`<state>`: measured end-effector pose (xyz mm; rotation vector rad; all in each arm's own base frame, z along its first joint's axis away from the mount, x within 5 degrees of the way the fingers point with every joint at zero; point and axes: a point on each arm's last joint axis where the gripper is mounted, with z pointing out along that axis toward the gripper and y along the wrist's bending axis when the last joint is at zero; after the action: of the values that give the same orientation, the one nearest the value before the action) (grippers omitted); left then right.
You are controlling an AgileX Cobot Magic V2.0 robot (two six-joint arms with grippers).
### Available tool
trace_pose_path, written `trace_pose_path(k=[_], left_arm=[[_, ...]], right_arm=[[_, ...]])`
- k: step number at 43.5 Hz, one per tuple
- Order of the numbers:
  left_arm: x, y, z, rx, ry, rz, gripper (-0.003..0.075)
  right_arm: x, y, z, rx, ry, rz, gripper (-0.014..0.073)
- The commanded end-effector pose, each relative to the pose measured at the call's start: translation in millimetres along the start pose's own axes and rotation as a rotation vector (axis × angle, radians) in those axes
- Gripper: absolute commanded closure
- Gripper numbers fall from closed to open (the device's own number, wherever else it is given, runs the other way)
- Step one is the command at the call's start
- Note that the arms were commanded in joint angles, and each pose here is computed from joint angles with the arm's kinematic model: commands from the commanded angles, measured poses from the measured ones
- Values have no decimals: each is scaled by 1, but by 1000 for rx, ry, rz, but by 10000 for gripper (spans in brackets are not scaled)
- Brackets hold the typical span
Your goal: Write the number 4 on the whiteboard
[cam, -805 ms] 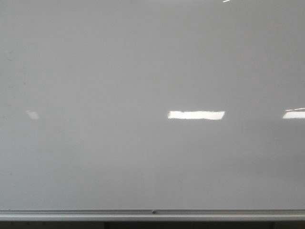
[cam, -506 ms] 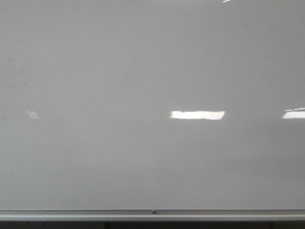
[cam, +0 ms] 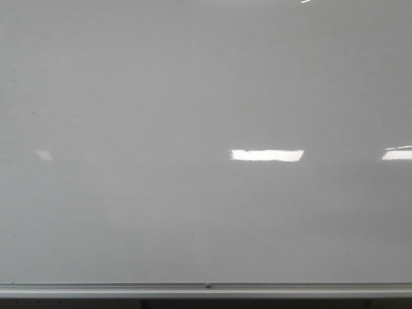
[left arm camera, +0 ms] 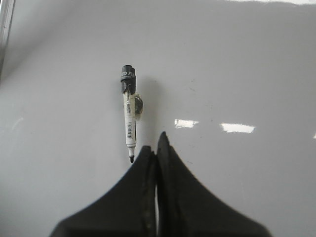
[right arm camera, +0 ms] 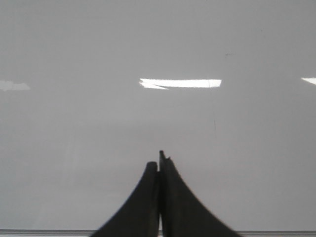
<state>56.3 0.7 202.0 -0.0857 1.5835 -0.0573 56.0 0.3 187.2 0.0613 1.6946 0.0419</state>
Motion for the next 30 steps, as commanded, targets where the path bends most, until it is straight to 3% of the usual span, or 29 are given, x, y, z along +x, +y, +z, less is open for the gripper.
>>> trace_pose_path(k=[1,11,17,25,30], left_arm=[[-6,0,-1,2,-85,-5,741],[-7,0,-1,2,-94,-5,741],[-12,0,-2,3,-145,-5,741],[-37,-2,-8,10,-307,-3,741],[-59,-4,-12,12,-302,32,741]], right_arm=[[-12,0,-3,8,-106,-10,666],[-13,0,-3,8,-119,-10,666],[-21,0,-4,11,-198,-10,666],[-50,2,-15,2,-231,-12,666],[-77,5,-27,-8,-223,-15,665]])
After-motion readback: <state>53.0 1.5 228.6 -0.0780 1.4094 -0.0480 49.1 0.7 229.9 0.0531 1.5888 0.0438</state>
